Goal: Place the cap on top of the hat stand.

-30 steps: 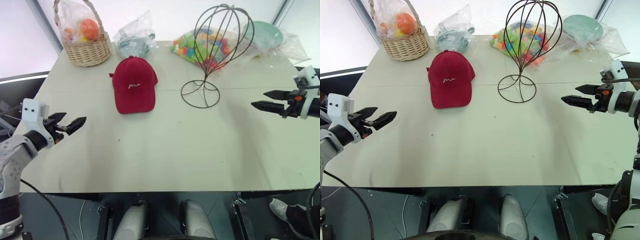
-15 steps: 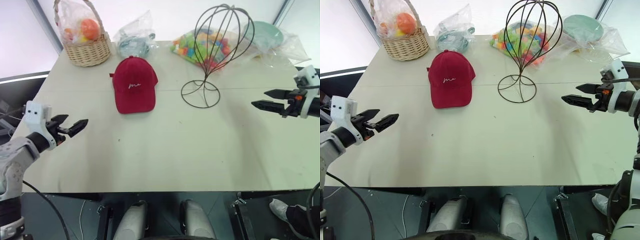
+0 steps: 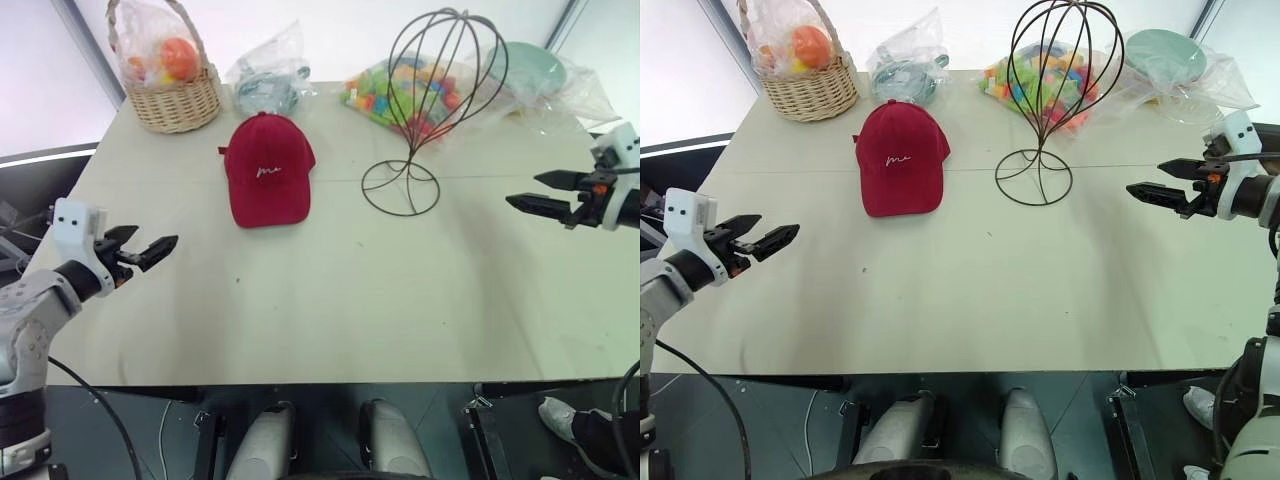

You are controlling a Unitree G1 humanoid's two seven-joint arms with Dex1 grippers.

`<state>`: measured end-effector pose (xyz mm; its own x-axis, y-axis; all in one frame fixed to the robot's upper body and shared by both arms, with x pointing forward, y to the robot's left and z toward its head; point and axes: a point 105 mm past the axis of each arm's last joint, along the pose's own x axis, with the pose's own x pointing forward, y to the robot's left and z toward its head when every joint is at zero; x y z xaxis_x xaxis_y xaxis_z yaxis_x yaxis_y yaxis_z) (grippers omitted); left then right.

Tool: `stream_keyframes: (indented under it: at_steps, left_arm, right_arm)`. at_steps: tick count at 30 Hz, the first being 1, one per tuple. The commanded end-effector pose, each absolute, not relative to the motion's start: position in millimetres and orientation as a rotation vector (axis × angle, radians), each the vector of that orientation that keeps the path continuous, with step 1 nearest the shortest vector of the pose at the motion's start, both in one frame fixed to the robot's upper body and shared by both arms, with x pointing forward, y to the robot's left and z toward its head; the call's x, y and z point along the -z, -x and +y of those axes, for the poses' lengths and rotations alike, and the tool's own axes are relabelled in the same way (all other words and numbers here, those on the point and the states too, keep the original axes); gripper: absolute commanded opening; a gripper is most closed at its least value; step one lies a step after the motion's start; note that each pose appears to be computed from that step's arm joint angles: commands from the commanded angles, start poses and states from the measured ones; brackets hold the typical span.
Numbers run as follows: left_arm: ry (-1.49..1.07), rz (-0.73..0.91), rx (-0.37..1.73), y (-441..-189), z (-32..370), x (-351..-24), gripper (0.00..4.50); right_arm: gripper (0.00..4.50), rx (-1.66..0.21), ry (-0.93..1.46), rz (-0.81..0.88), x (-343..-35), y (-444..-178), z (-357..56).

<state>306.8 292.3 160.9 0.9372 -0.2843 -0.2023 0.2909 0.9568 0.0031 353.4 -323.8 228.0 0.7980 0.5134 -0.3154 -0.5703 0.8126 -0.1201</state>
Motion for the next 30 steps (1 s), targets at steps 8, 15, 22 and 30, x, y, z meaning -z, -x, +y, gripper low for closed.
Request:
stream_keyframes:
  at_steps: [8,15,22,30]
  left_arm:
    - [-0.209,0.142,0.3,-311.3,287.9,-179.1,4.41]
    - [-0.683,0.043,0.419,-319.9,256.2,-189.5,4.41]
    - [-0.86,-0.111,0.646,-324.5,209.0,-186.2,4.41]
    - [-1.162,-0.243,0.688,-355.6,198.4,-147.1,4.41]
  right_arm:
    - [4.5,-0.873,0.2,0.159,-282.1,-327.2,-248.2]
    - [4.5,-0.848,0.211,0.171,-275.5,-327.6,-250.2]
    - [4.5,-0.875,0.196,0.169,-279.1,-322.7,-243.5]
    - [4.5,-0.911,0.156,0.173,-280.8,-315.2,-230.7]
